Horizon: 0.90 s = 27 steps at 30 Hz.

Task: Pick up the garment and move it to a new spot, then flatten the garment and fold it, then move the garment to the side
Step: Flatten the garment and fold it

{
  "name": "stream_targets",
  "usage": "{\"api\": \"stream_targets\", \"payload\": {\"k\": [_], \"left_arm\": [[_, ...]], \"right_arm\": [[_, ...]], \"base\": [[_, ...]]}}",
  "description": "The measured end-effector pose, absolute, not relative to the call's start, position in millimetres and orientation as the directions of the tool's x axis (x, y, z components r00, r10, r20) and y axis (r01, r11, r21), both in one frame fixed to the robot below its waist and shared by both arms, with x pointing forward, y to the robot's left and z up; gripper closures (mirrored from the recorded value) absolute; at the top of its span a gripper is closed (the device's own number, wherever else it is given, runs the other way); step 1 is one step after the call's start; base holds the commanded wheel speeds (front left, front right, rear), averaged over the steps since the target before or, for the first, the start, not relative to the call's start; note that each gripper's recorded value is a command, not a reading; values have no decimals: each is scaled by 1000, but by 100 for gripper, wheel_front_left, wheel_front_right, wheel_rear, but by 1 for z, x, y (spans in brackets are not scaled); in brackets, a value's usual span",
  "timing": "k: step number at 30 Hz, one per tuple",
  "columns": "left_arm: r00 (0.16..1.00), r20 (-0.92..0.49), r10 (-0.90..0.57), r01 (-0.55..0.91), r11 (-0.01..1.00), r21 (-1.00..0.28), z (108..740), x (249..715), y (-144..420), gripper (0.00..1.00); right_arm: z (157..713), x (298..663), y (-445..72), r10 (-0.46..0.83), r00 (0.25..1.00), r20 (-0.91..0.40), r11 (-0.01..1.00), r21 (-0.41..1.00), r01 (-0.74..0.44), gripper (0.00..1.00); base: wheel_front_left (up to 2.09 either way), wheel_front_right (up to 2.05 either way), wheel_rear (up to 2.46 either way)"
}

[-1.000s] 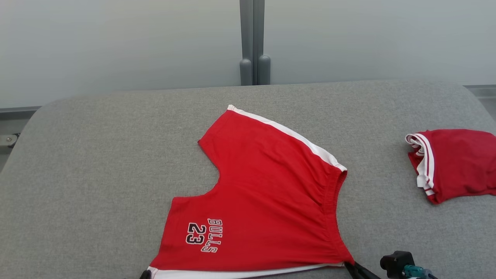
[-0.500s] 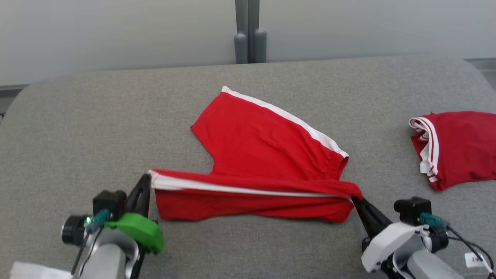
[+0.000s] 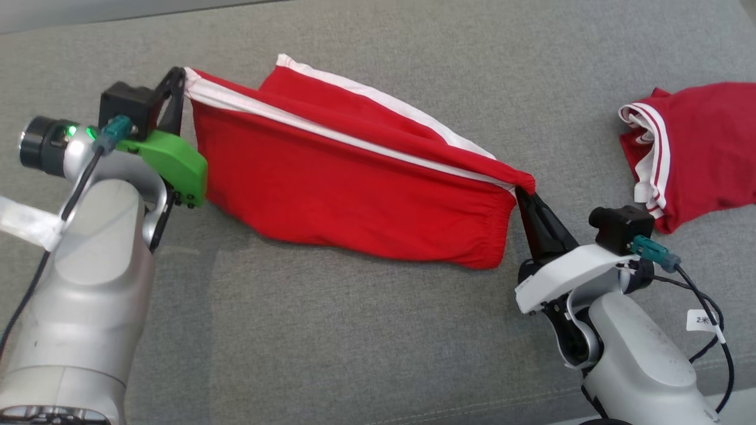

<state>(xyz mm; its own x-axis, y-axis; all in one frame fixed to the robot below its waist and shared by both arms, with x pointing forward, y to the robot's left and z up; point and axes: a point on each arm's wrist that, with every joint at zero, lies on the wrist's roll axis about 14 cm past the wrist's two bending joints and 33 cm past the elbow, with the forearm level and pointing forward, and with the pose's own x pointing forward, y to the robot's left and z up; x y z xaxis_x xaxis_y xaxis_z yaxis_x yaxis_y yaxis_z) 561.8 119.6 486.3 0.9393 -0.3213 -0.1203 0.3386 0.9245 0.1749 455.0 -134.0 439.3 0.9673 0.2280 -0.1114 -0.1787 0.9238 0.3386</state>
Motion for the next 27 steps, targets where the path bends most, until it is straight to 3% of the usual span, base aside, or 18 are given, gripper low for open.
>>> {"api": "stream_targets", "payload": {"k": [7,22,23,24,25,26,27], "left_arm": [[896,-290,-337,414,870,268,440,602,97,100],[838,-388,-384,497,829,254,376,636,41,100],[837,-391,-384,498,831,250,374,636,40,88],[836,-392,-384,498,831,247,372,636,39,58],[837,-389,-384,497,832,248,372,637,39,7],[837,-390,-384,496,832,247,371,636,39,0],[838,-390,-382,494,835,242,371,636,39,0]], "right_arm": [[420,463,-141,178,973,-147,920,376,-112,100],[395,468,-183,48,978,-203,935,355,27,100],[395,468,-183,49,978,-201,934,357,26,100],[396,469,-184,48,979,-197,933,359,27,70],[397,470,-184,46,980,-196,933,358,28,7],[397,470,-184,47,980,-194,934,358,26,0],[399,471,-184,48,981,-188,934,357,23,0]], "base": [[0,0,0],[0,0,0],[0,0,0],[0,0,0],[0,0,0],[0,0,0],[0,0,0]]}}
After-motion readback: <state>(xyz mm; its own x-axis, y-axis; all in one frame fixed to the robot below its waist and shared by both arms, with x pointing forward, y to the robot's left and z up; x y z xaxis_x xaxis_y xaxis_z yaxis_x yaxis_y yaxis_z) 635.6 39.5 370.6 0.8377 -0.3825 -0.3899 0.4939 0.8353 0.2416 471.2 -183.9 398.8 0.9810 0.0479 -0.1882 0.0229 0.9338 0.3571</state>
